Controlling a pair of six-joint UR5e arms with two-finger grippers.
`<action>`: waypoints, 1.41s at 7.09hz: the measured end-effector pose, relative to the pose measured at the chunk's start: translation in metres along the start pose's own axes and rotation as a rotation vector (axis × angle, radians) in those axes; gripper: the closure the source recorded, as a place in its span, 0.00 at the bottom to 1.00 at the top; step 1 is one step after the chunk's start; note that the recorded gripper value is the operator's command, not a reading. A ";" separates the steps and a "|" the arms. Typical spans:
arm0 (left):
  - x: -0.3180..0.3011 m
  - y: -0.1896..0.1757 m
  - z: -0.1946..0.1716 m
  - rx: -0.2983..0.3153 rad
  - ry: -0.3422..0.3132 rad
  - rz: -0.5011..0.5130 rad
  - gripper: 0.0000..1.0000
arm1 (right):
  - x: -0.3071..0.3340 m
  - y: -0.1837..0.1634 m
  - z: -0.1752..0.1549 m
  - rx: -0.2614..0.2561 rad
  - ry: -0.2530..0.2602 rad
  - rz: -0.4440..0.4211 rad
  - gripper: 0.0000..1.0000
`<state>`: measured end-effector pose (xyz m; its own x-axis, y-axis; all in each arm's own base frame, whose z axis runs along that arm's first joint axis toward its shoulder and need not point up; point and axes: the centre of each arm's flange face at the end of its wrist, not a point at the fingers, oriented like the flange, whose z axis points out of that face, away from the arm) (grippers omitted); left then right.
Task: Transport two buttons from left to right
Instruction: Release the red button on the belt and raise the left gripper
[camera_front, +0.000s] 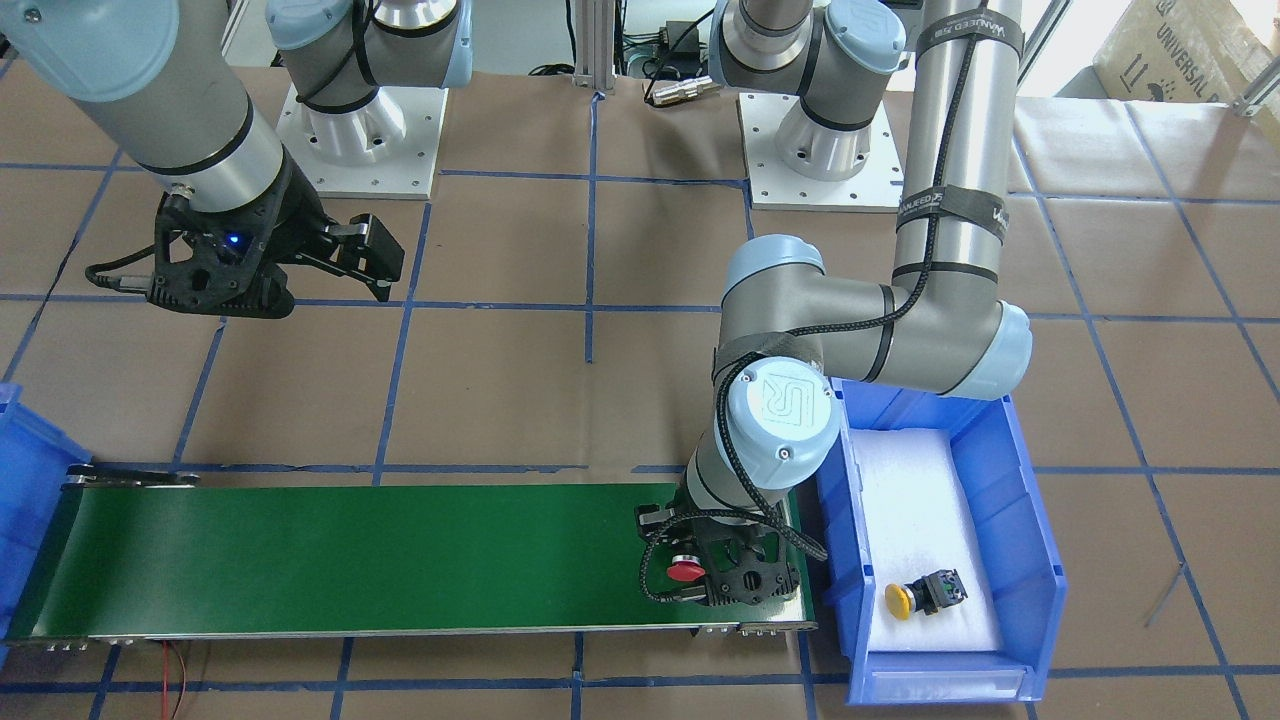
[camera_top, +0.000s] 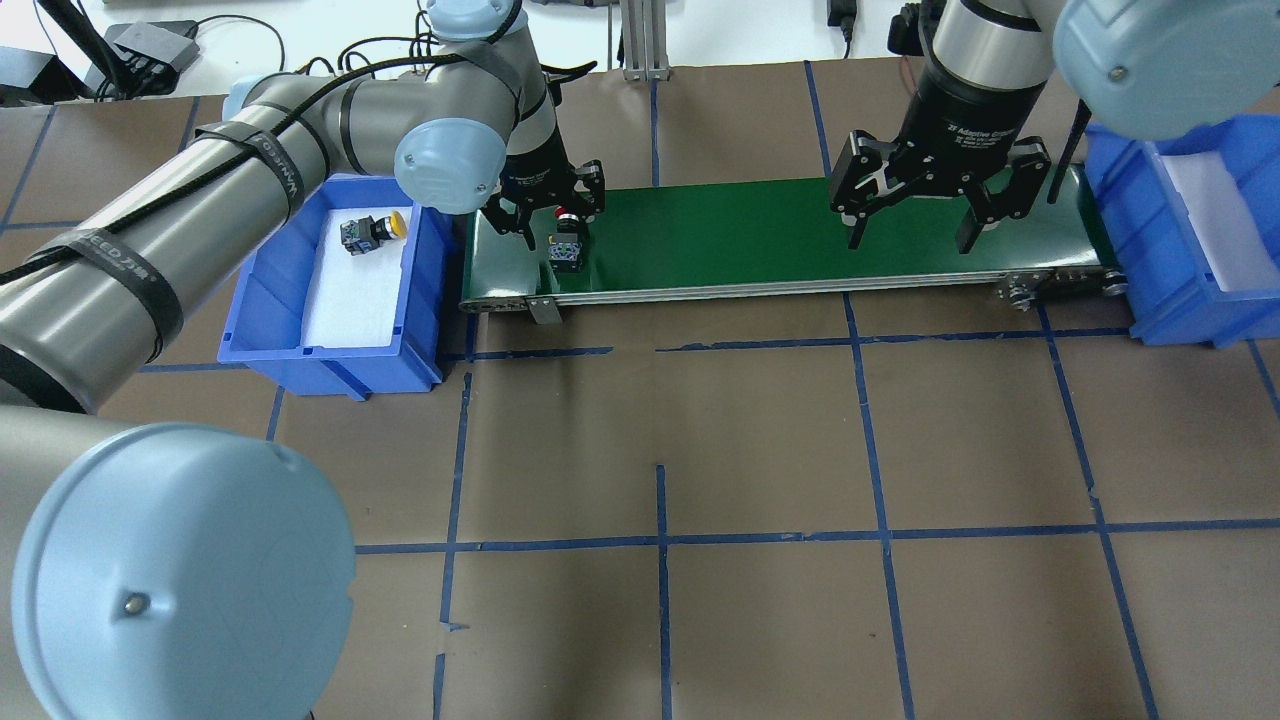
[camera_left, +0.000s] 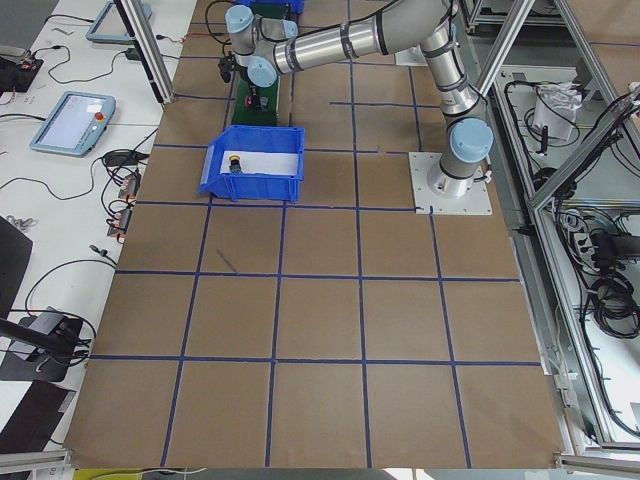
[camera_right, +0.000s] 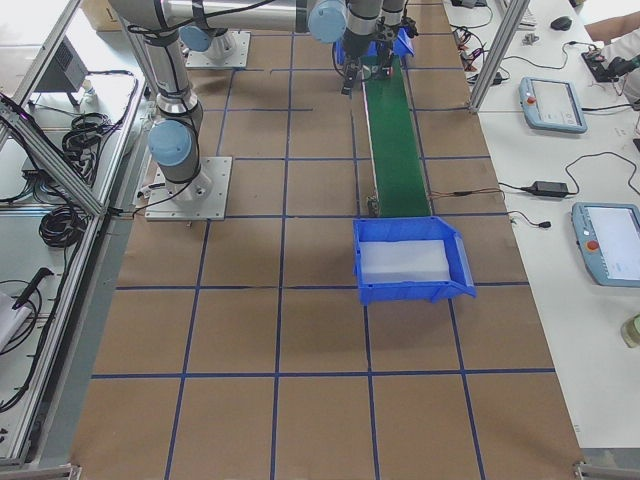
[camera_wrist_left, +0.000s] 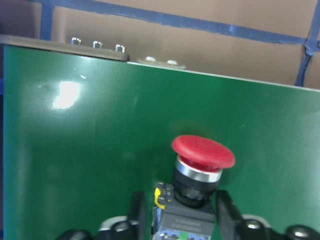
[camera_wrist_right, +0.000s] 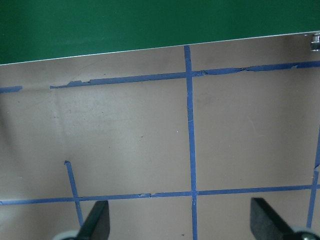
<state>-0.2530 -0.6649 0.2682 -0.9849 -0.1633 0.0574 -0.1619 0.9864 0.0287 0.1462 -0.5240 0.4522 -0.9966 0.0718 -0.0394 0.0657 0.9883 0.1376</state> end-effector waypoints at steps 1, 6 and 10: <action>-0.002 0.005 -0.019 0.014 0.005 0.007 0.00 | 0.000 0.000 0.000 0.000 0.000 0.000 0.00; -0.102 0.017 -0.110 0.006 -0.004 0.306 0.00 | 0.000 0.000 0.000 -0.001 0.000 -0.001 0.00; -0.196 -0.025 -0.116 0.057 -0.035 0.768 0.00 | 0.000 0.000 0.000 -0.002 0.000 -0.001 0.00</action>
<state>-0.0488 -0.6593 0.3716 -0.8232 0.5677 0.0090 0.5663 0.8222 -0.0577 0.1458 -0.5239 0.4519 -0.9967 0.0710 -0.0394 0.0649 0.9881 0.1394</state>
